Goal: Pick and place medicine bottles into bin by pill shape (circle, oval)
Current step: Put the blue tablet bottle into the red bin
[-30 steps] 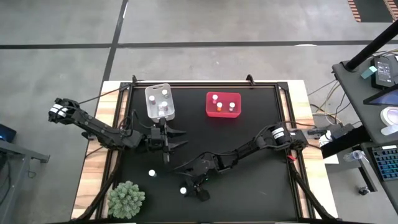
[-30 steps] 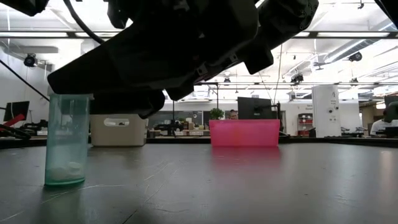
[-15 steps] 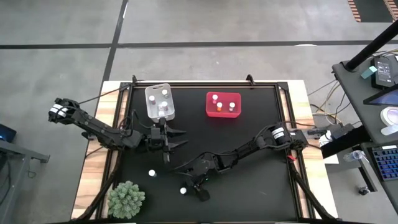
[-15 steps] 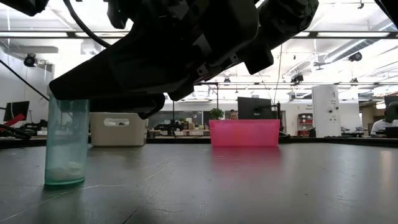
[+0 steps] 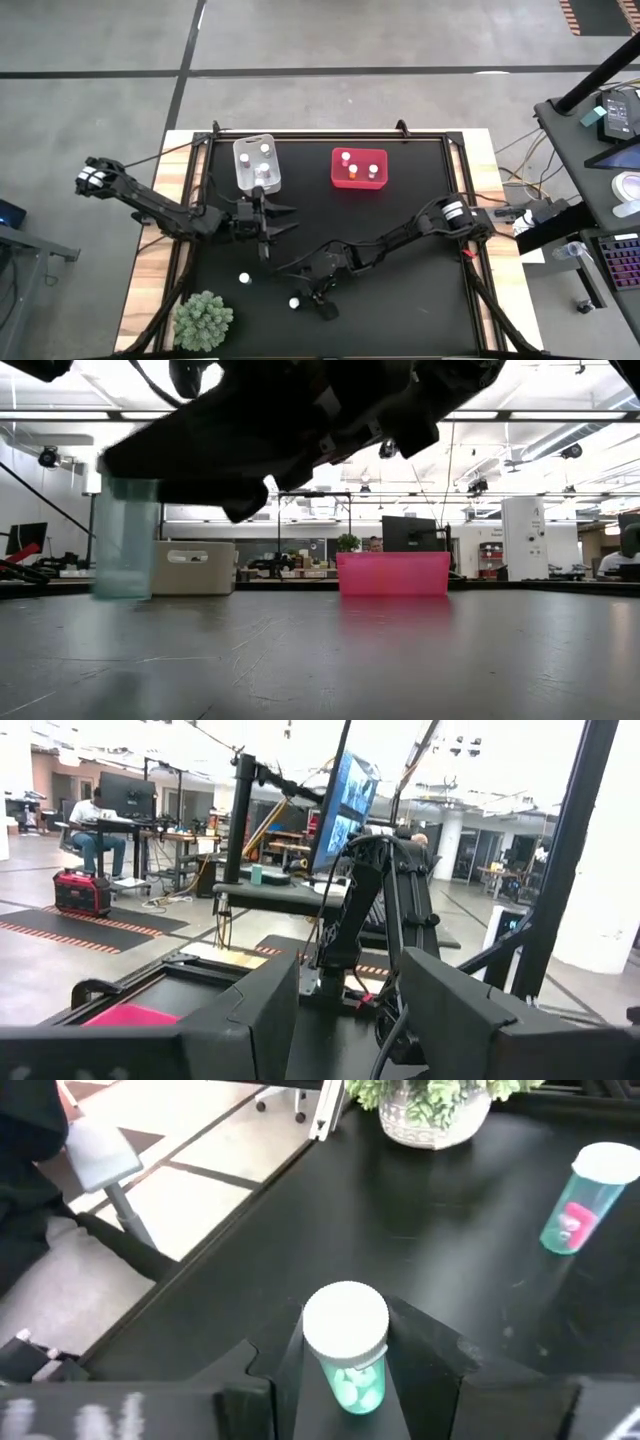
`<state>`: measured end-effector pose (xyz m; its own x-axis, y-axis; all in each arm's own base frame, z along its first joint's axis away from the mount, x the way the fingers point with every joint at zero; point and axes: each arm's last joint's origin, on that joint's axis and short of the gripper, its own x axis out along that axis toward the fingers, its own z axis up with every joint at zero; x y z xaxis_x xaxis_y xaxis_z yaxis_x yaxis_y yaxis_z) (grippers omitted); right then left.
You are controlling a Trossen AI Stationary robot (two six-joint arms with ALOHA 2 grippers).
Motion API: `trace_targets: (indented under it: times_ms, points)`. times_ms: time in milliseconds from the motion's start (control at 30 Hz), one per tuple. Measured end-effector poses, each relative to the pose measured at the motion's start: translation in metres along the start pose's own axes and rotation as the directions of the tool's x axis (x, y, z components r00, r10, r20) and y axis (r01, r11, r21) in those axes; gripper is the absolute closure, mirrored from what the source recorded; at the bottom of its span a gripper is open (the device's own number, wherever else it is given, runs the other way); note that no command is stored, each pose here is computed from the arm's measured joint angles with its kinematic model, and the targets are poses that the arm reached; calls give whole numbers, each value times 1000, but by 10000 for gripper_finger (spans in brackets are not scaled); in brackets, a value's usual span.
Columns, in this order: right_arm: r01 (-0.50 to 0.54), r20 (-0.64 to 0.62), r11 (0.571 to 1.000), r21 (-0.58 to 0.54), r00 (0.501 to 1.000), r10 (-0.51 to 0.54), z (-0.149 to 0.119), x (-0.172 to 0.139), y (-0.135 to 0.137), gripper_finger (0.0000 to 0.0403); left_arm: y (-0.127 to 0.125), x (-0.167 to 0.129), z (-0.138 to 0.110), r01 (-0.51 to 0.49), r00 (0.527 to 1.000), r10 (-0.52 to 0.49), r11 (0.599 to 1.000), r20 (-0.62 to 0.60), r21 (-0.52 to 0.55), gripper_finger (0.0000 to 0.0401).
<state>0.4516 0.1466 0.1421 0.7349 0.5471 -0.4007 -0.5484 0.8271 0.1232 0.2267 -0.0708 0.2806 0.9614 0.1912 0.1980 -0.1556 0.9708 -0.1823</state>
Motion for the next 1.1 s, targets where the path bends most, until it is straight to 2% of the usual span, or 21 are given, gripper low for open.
trace_targets:
  times_ms: [167,400,567,700,900,1100]
  points:
    - [6,-40,998,-63,999,-8,17,-19,4,283,2,-4,8,0,1000,0,1000,28,18,239]
    - [98,-94,986,-132,989,-111,49,-70,4,282,4,-8,18,-7,998,1,996,59,93,239]
    - [155,-52,980,-124,985,-162,65,-118,-4,283,5,-11,23,-15,997,5,990,74,143,239]
    - [241,-36,968,-75,969,-244,64,-155,-15,283,7,-13,27,-22,996,5,982,87,190,239]
    - [430,-32,903,9,903,-429,49,-206,-33,282,9,-15,31,-57,994,31,961,101,272,239]
    - [580,-46,800,153,813,-580,23,-252,-58,283,13,-15,32,-105,992,73,931,101,350,239]
